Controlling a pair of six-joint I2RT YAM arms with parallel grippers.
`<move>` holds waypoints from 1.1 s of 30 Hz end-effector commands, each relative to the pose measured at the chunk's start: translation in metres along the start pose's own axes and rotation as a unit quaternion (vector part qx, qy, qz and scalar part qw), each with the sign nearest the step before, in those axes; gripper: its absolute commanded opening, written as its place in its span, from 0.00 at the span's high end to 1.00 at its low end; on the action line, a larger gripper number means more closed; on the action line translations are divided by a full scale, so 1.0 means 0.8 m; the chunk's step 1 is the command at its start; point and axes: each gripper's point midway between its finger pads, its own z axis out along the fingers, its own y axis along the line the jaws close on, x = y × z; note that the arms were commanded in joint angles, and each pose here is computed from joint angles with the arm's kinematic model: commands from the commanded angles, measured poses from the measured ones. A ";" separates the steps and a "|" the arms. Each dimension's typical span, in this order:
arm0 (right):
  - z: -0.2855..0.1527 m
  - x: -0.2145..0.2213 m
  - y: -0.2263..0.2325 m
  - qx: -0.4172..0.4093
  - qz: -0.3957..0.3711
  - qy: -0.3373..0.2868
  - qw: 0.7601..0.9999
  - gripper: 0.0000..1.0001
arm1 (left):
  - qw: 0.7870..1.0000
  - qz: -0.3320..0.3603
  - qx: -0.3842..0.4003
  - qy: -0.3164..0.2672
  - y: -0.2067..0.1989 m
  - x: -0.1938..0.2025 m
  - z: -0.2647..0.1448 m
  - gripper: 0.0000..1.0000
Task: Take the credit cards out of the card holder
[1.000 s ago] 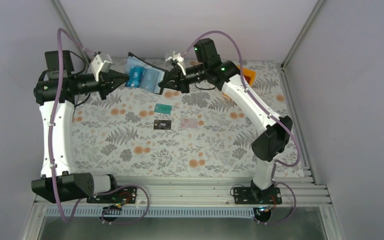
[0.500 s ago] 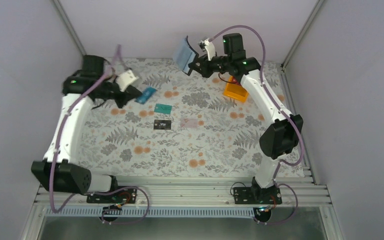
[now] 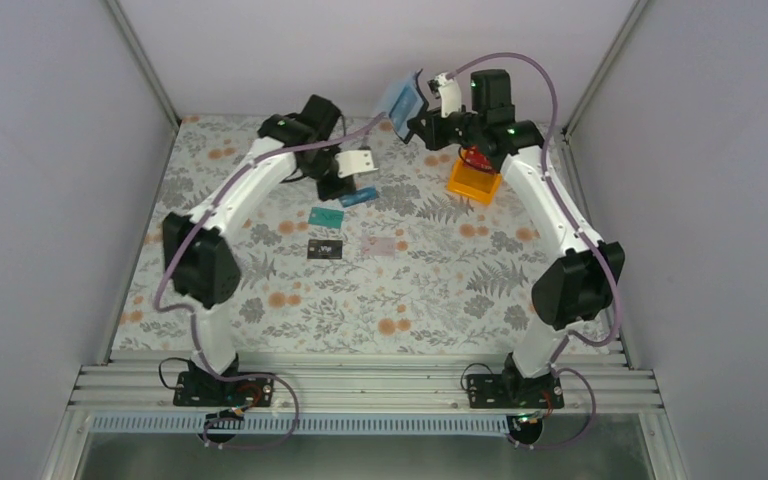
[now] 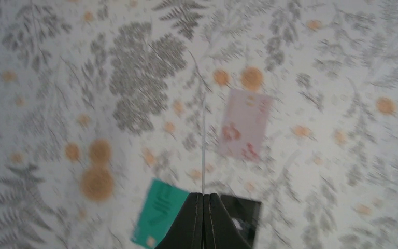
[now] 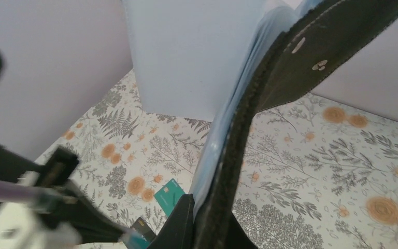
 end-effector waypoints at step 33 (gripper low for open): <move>-0.066 -0.025 -0.007 0.046 -0.015 -0.073 0.996 0.96 | 0.983 0.075 0.092 0.140 0.008 0.014 0.188 0.98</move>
